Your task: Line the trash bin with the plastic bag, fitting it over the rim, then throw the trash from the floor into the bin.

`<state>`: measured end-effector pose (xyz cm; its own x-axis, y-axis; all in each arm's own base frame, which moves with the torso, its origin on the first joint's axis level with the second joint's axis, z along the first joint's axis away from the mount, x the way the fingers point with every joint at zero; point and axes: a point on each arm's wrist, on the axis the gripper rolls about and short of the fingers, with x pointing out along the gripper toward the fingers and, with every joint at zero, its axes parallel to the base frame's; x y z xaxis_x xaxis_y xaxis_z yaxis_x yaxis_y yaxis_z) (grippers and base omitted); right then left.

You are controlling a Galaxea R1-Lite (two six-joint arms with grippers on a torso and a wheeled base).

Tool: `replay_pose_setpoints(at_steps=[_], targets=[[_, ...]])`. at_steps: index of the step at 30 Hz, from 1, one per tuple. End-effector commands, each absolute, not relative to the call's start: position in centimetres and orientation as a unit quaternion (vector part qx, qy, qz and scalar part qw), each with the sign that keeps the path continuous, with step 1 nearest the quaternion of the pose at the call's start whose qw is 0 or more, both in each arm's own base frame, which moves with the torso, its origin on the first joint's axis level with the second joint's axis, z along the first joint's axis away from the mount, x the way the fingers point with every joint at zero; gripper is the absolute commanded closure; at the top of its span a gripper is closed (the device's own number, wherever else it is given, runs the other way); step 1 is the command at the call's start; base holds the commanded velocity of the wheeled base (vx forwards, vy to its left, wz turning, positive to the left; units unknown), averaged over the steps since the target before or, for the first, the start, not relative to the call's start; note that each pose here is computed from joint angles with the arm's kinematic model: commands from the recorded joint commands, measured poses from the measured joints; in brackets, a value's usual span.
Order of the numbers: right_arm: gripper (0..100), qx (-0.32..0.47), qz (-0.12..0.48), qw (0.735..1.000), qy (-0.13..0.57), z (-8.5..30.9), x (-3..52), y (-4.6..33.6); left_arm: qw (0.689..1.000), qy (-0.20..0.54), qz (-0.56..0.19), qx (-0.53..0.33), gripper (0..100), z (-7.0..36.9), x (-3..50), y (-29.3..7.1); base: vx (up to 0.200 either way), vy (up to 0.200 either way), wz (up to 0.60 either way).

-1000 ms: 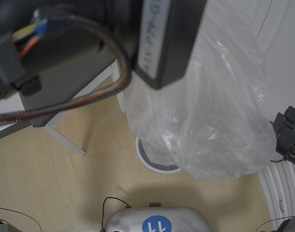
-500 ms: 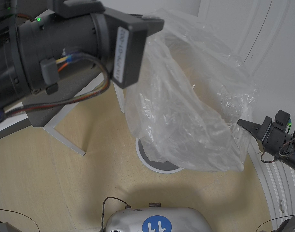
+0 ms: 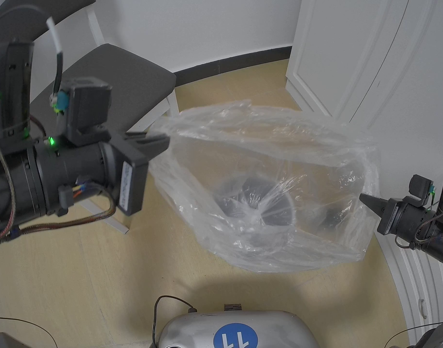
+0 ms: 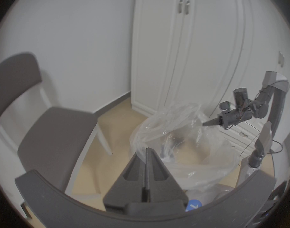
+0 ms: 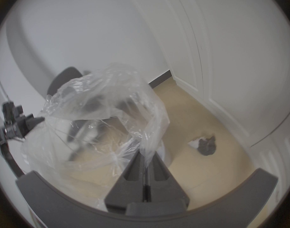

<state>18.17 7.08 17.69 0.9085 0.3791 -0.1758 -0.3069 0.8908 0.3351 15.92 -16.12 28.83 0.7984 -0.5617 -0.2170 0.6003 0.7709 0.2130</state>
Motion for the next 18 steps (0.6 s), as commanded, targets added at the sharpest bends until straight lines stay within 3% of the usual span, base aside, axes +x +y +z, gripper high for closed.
replay_pose_setpoints(at_steps=[1,5,11,18], targets=[[100,0.062,0.148,0.977,0.137,17.0,18.4,6.8,0.956,0.144,-0.237,0.100,100,25.8,16.1,-12.4,0.000,0.000,0.00],[100,0.010,0.132,0.982,0.131,17.0,17.7,6.5,0.961,0.171,-0.196,0.099,100,23.8,15.4,-9.8,0.000,0.000,0.00],[100,0.012,0.144,0.977,0.155,16.2,17.4,7.6,0.961,0.182,-0.189,0.092,100,21.9,13.0,-8.0,0.000,0.000,0.00],[100,0.018,0.136,0.979,0.152,16.3,17.1,7.8,0.964,0.196,-0.182,0.007,100,21.2,12.1,-7.5,0.000,0.000,0.00]])
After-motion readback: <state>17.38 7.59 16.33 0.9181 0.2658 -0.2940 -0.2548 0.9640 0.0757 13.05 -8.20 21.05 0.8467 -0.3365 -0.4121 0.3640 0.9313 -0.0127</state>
